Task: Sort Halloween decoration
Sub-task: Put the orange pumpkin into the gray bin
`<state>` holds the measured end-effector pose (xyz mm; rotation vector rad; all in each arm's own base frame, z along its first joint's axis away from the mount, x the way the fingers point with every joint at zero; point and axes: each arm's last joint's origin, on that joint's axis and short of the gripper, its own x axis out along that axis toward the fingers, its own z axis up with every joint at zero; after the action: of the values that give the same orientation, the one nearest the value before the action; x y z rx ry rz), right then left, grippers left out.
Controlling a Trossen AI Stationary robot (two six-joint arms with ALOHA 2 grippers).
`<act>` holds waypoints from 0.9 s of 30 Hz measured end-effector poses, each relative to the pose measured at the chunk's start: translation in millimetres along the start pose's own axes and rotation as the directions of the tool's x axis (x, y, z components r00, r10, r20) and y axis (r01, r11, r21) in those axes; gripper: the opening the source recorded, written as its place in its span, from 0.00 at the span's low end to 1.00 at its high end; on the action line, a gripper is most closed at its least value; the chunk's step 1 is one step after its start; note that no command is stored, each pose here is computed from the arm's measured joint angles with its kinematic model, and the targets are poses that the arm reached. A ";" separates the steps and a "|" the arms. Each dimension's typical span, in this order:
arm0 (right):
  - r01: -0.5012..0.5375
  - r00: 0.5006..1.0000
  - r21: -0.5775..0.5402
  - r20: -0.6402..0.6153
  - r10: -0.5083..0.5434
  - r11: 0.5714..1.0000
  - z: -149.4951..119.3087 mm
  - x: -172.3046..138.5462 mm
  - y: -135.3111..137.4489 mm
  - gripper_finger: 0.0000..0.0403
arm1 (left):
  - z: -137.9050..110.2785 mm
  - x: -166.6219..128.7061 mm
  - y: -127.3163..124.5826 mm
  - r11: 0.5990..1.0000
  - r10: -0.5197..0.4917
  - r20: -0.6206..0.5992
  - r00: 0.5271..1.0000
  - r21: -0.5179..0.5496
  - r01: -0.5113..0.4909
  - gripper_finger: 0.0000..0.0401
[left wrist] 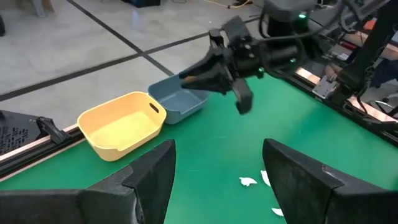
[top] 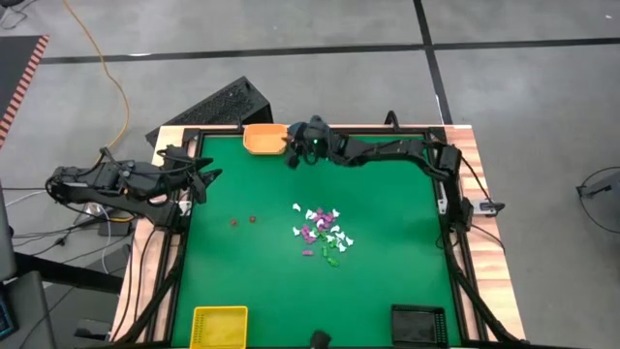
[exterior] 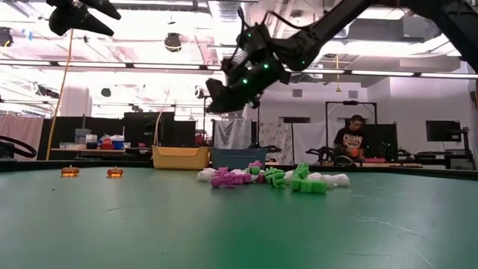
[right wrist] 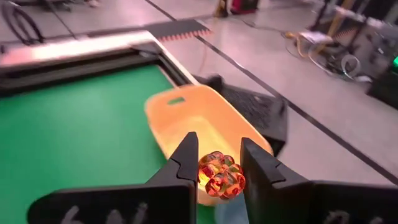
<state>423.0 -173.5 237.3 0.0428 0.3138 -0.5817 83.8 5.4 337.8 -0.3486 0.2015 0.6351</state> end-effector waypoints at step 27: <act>0.119 0.975 0.072 -0.199 -0.103 0.990 -48.3 29.7 -46.8 0.19 | 1.0 -0.2 2.5 0.997 0.077 0.043 0.996 0.000 -0.077 0.58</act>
<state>407.3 -222.3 184.6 0.1640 0.4846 -0.7035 82.2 7.5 338.2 -0.3263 0.1753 0.7175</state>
